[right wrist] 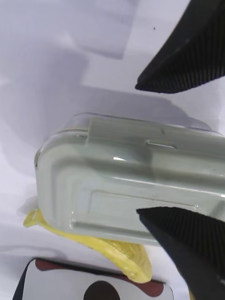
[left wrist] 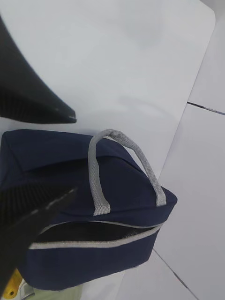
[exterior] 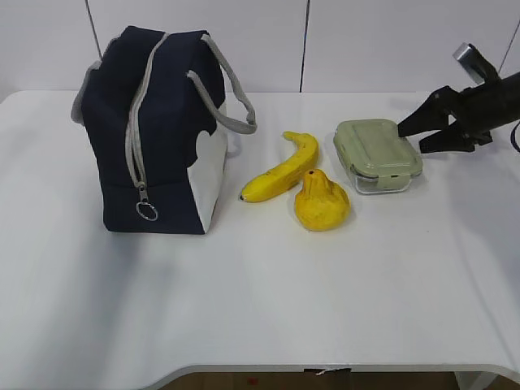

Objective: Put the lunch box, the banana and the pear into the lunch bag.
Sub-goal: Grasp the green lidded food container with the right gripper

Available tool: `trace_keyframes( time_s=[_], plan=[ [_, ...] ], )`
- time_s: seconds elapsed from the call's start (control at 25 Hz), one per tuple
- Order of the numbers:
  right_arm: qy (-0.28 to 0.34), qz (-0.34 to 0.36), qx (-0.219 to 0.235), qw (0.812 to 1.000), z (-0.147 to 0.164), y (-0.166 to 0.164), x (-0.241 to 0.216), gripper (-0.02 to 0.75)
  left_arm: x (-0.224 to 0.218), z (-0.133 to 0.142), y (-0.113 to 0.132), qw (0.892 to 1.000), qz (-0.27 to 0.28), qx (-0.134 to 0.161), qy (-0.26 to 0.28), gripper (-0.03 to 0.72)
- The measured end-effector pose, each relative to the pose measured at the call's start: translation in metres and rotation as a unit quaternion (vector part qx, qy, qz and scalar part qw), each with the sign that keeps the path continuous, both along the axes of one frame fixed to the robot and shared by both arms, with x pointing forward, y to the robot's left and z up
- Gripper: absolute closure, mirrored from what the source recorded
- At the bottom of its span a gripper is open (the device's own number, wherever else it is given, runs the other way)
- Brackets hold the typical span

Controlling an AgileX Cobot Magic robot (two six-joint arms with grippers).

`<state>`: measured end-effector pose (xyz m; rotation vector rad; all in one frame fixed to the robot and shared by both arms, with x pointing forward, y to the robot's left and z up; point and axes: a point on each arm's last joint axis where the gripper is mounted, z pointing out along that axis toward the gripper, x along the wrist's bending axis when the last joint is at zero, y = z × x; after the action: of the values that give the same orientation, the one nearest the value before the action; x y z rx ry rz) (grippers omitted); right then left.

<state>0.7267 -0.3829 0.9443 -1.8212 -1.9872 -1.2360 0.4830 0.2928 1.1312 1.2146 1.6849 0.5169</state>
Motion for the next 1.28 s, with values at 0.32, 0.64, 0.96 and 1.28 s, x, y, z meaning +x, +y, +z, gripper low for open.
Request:
trace_keyframes(
  time_s=[0.32,0.64,0.96,1.28],
  plan=[
    [-0.020,0.002,0.015,1.000,0.003,-0.004,0.000,0.143,0.000,0.000,0.000,1.000,0.000,0.000,0.000,0.367],
    [-0.009,0.002,0.025,1.000,-0.010,-0.004,0.002,0.144,0.000,0.000,0.000,1.000,0.000,0.000,0.000,0.367],
    [-0.017,-0.001,0.039,0.999,-0.011,-0.003,0.004,0.144,0.000,0.000,0.000,1.000,0.000,0.000,0.000,0.367],
    [-0.009,-0.004,0.052,0.999,-0.024,-0.002,0.006,0.144,0.000,0.000,0.000,1.000,0.000,0.000,0.000,0.367]
  ],
)
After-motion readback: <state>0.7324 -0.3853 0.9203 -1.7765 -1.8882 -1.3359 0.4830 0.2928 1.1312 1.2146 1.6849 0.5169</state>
